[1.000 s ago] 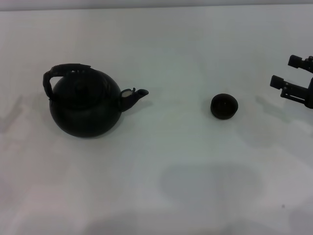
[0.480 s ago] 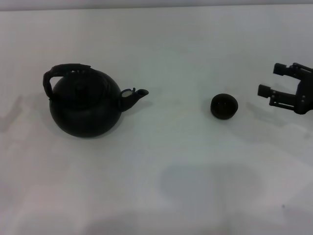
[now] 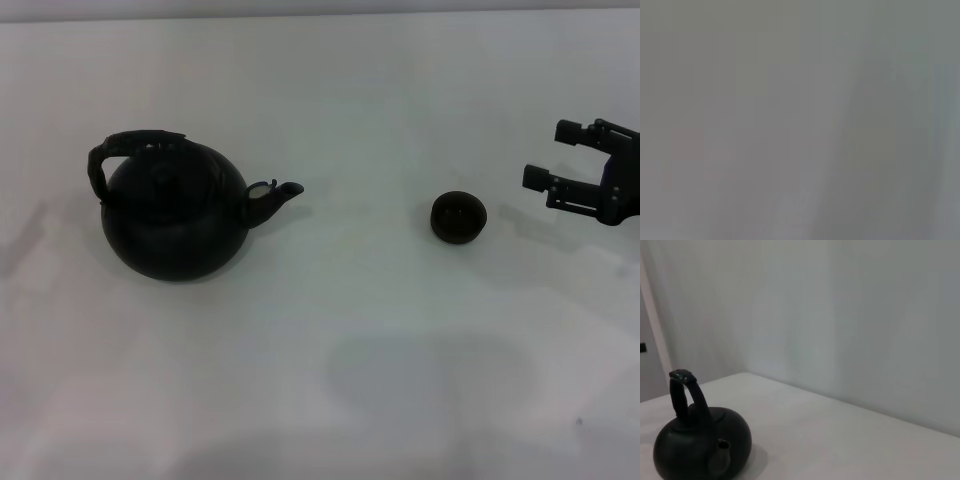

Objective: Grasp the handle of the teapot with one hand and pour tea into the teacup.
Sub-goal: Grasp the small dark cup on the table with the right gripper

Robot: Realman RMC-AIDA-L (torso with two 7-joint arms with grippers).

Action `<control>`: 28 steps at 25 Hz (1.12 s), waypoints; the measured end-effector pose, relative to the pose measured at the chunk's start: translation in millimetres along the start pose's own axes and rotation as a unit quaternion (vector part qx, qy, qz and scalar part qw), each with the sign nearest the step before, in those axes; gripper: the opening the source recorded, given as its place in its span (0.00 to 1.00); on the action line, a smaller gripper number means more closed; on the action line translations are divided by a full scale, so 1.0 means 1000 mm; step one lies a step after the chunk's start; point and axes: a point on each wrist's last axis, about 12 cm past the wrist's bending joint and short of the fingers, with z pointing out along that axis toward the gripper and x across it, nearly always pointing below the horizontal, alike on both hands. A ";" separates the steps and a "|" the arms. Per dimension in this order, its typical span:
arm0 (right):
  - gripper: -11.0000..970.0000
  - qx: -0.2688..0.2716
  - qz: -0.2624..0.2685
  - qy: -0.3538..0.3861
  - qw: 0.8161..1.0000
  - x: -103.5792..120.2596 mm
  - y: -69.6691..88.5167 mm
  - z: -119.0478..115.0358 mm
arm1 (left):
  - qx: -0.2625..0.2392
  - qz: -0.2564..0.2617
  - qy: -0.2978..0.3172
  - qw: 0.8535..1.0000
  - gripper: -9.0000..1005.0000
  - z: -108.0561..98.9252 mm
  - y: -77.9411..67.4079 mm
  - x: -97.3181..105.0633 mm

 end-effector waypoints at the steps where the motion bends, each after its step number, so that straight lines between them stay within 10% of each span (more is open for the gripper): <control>1: 0.86 0.000 -0.003 -0.001 1.000 -0.001 0.000 0.001 | 0.002 0.004 -0.011 1.000 0.87 -0.003 -0.001 -0.002; 28: 0.87 -0.064 -0.075 0.147 0.984 -0.017 0.013 0.064 | 0.017 0.002 -0.036 0.999 0.87 -0.014 -0.010 -0.002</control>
